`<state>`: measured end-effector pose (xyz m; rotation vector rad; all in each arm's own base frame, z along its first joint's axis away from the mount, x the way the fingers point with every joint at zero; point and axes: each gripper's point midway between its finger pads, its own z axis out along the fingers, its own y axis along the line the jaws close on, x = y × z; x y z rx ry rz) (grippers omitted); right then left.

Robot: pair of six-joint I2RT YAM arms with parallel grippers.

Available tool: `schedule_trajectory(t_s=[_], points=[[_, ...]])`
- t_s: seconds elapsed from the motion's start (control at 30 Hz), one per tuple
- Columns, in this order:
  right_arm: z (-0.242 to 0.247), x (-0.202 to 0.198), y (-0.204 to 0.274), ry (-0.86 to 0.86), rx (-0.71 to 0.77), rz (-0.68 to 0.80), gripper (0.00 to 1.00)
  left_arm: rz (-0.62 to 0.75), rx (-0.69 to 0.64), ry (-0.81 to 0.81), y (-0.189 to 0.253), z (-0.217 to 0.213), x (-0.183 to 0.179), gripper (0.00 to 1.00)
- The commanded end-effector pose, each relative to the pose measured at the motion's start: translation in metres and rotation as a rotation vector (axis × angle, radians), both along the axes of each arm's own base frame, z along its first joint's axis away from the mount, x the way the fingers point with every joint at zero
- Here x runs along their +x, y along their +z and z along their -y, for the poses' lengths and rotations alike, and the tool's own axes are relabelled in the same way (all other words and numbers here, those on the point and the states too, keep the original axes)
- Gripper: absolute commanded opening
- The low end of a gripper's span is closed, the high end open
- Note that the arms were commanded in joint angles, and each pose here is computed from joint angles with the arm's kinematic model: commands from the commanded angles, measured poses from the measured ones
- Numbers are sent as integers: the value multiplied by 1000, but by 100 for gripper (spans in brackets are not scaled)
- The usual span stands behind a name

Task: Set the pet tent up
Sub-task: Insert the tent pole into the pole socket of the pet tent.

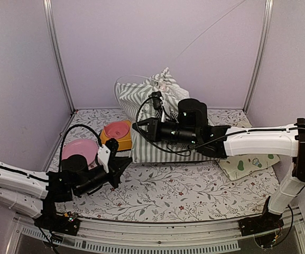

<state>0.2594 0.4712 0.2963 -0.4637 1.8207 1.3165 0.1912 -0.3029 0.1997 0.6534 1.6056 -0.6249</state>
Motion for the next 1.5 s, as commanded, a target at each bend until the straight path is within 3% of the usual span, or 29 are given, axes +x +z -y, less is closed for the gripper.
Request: schedule_trajectory(t_s=[0.0,1.13,1.47], points=[[12,13,20,-49,34,69,0,7,-11,-16,7,0,-3,0],[2,2,-24,-35,-55,27,0,39,-27,-19,26,-1,-1,0],[-1,5,-22,-45,-55,40,0,20,-1,-88,21,12,-7,0]])
